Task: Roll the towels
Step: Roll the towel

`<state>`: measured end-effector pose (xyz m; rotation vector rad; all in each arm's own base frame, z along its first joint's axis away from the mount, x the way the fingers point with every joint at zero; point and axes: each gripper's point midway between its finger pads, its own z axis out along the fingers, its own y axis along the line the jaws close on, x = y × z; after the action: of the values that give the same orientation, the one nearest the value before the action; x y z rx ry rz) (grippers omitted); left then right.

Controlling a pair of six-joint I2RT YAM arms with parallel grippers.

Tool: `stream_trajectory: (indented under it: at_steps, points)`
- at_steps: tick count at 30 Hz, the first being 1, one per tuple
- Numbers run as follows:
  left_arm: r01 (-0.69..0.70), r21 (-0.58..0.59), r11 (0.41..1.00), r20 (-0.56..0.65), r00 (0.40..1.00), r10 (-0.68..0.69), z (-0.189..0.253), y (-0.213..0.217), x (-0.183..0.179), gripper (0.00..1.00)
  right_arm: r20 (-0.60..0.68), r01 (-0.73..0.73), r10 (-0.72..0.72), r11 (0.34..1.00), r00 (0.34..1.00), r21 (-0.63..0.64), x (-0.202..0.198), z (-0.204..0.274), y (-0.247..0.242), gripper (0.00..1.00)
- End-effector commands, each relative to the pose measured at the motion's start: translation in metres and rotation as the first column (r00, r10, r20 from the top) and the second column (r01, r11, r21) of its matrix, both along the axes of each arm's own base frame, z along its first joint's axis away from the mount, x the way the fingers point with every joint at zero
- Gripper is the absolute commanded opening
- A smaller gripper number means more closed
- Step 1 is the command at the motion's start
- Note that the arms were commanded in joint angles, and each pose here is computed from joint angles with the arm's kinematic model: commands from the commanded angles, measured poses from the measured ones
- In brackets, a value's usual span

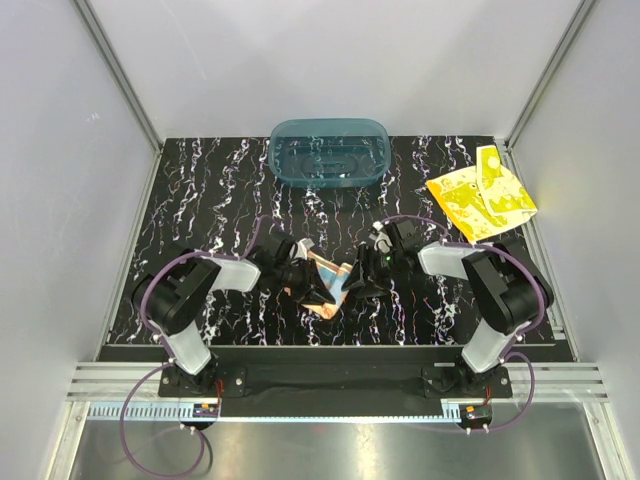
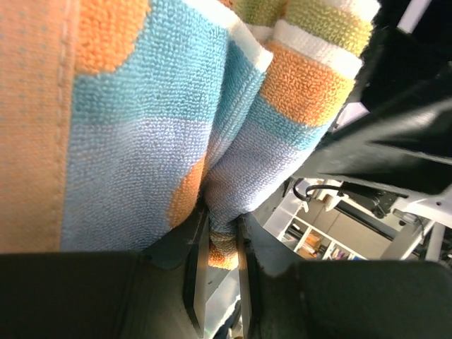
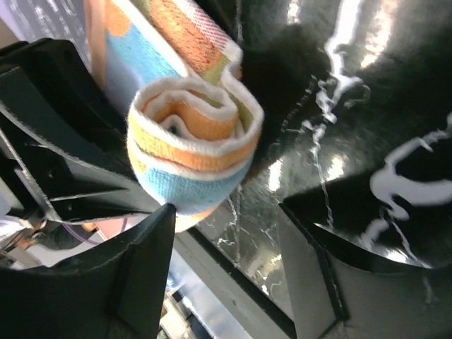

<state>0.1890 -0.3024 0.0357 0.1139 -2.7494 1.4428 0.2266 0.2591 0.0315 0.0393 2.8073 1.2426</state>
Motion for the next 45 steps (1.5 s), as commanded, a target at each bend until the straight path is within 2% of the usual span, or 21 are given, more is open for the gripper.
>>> stream_trajectory:
  at_steps: [1, 7, 9, 10, 12, 15, 17, 19, 23, 25, 30, 31, 33, 34, 37, 43, 45]
  points:
    - [-0.004, -0.022, 1.0, -0.025, 1.0, 0.003, -0.002, 0.002, -0.002, 0.05, 0.042, -0.017, 0.015, 0.999, 0.999, 0.04, 0.014, 0.001, 0.015, 0.65]
    - [0.002, -0.055, 0.999, -0.031, 1.0, -0.004, -0.002, 0.001, -0.003, 0.05, 0.053, -0.016, 0.013, 0.998, 0.999, 0.055, 0.021, -0.009, 0.021, 0.55]
    - [-0.004, -0.079, 0.997, -0.027, 1.0, 0.002, -0.001, -0.001, -0.002, 0.05, 0.058, -0.019, 0.015, 0.998, 0.998, 0.065, 0.022, -0.011, 0.023, 0.46]
    - [-0.005, -0.084, 0.996, -0.033, 0.999, 0.002, -0.002, 0.0, -0.003, 0.05, 0.053, -0.016, 0.013, 0.998, 0.999, 0.064, 0.022, -0.013, 0.023, 0.31]
    - [-0.004, -0.094, 0.996, -0.024, 1.0, 0.001, -0.001, -0.001, -0.002, 0.06, 0.062, -0.014, 0.01, 0.997, 0.998, 0.071, 0.025, -0.013, 0.024, 0.21]
    - [-0.004, -0.088, 0.996, -0.004, 1.0, 0.004, 0.0, -0.001, 0.0, 0.09, 0.06, -0.02, 0.016, 0.997, 0.998, 0.071, 0.025, -0.013, 0.025, 0.11]
    - [-0.005, -0.02, 1.0, 0.015, 1.0, 0.005, -0.007, 0.006, 0.001, 0.12, 0.06, -0.018, 0.015, 0.999, 0.998, 0.04, 0.025, -0.01, 0.022, 0.07]
    - [-0.025, 0.067, 0.997, 0.082, 0.996, 0.02, -0.008, 0.013, 0.011, 0.2, 0.079, -0.022, 0.022, 1.0, 0.997, -0.005, 0.027, -0.006, 0.02, 0.05]
    - [-0.01, 0.253, 0.967, 0.165, 0.986, -0.033, -0.007, 0.034, 0.013, 0.34, 0.052, -0.027, 0.032, 0.995, 0.998, -0.094, 0.019, -0.003, 0.01, 0.03]
    - [-0.027, 0.296, 0.955, 0.235, 0.971, -0.045, 0.003, 0.036, 0.022, 0.4, 0.046, -0.026, 0.033, 0.99, 0.998, -0.141, 0.016, -0.001, 0.006, 0.02]
    - [-0.034, 0.429, 0.903, 0.315, 0.942, -0.114, 0.015, 0.039, 0.019, 0.45, 0.03, -0.02, 0.028, 0.972, 0.999, -0.235, 0.009, 0.002, 0.0, 0.0]
    - [-0.079, 0.462, 0.883, 0.365, 0.925, -0.108, 0.021, 0.041, 0.029, 0.47, 0.037, -0.013, 0.023, 0.968, 0.999, -0.251, 0.011, 0.003, 0.0, 0.0]
    - [-0.086, 0.52, 0.85, 0.406, 0.9, -0.158, 0.031, 0.04, 0.021, 0.48, 0.016, -0.016, 0.022, 0.962, 1.0, -0.273, 0.006, 0.0, -0.001, 0.0]
    - [-0.154, 0.552, 0.819, 0.469, 0.87, -0.152, 0.042, 0.042, 0.033, 0.49, 0.008, -0.016, 0.019, 0.958, 1.0, -0.287, 0.005, -0.001, -0.002, 0.0]
    - [-0.197, 0.613, 0.765, 0.53, 0.82, -0.214, 0.057, 0.041, 0.026, 0.51, 0.003, -0.016, 0.018, 0.948, 1.0, -0.319, 0.003, -0.003, -0.003, 0.0]
    - [-0.203, 0.639, 0.742, 0.601, 0.734, -0.316, 0.081, 0.011, 0.007, 0.5, -0.005, -0.024, 0.024, 0.942, 1.0, -0.334, 0.001, 0.001, 0.0, 0.0]
    - [-0.193, 0.628, 0.754, 0.619, 0.711, -0.334, 0.086, -0.004, 0.0, 0.5, -0.007, -0.027, 0.026, 0.942, 1.0, -0.335, 0.002, 0.002, 0.001, 0.0]
